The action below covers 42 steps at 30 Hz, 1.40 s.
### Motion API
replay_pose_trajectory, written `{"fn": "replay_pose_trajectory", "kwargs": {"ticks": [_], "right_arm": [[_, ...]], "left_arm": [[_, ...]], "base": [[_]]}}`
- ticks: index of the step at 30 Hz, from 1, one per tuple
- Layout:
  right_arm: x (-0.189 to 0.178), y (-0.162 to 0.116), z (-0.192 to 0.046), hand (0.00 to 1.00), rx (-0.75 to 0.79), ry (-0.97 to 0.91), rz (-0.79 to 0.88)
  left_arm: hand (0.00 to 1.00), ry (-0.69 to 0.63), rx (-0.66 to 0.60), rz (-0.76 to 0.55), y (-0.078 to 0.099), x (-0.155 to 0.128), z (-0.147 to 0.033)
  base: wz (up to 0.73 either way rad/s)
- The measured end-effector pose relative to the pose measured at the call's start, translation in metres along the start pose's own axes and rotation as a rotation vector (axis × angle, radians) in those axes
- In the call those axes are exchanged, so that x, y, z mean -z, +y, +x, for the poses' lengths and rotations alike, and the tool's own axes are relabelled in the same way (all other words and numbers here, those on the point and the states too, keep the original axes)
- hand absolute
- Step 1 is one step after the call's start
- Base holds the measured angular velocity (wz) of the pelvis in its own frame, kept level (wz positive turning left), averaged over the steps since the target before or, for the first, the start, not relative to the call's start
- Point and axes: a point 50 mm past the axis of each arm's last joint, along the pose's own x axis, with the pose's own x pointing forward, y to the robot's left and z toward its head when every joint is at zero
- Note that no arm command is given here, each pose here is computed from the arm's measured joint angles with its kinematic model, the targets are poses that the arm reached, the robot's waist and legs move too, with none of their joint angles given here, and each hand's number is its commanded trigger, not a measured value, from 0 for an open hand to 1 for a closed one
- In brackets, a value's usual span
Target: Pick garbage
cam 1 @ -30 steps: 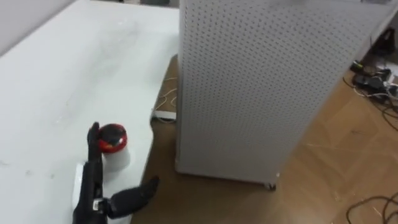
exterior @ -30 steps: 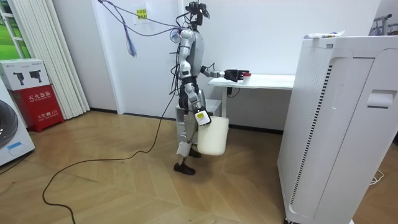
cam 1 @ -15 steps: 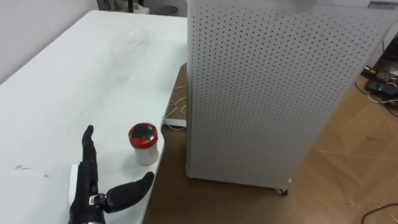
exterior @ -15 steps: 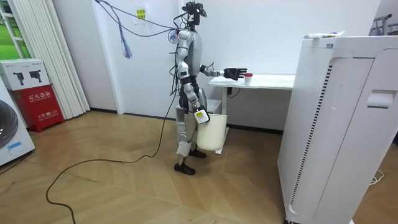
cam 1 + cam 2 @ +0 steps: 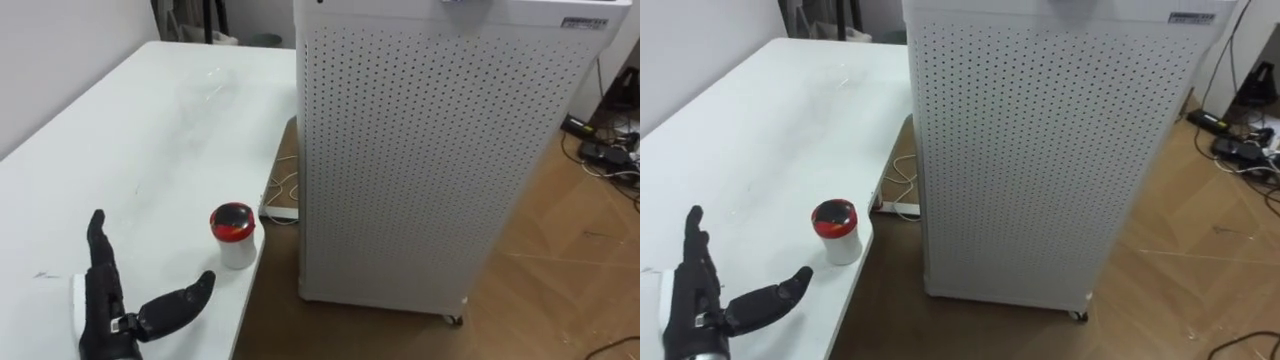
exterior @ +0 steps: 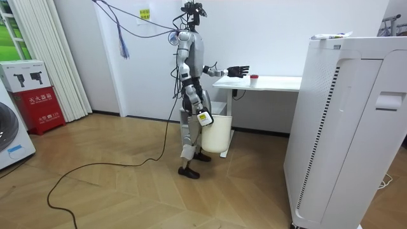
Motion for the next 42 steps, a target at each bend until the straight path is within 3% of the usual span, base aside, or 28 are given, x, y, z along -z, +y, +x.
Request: {"fn": "replay_pose_trajectory", "kwargs": {"ticks": [11,21,29,42], "right_arm": [[-0.001,0.003,0.001,1.0,-0.008,-0.005,0.01],[-0.006,0.007,0.003,1.0,-0.022,-0.018,0.004],[-0.007,0.008,0.003,1.0,-0.035,-0.026,0.002],[-0.01,0.009,0.003,1.0,-0.042,-0.036,-0.003]], "left_arm": [[0.0,0.027,0.001,-0.002,-0.001,0.005,-0.001],[0.0,0.047,0.041,-0.057,-0.018,0.002,0.003],[0.0,0.041,0.161,-0.054,-0.035,0.001,-0.004],[0.0,-0.013,0.216,-0.045,-0.044,-0.009,0.002]], "base": [[0.0],[0.0],[0.0],[-0.02]]}}
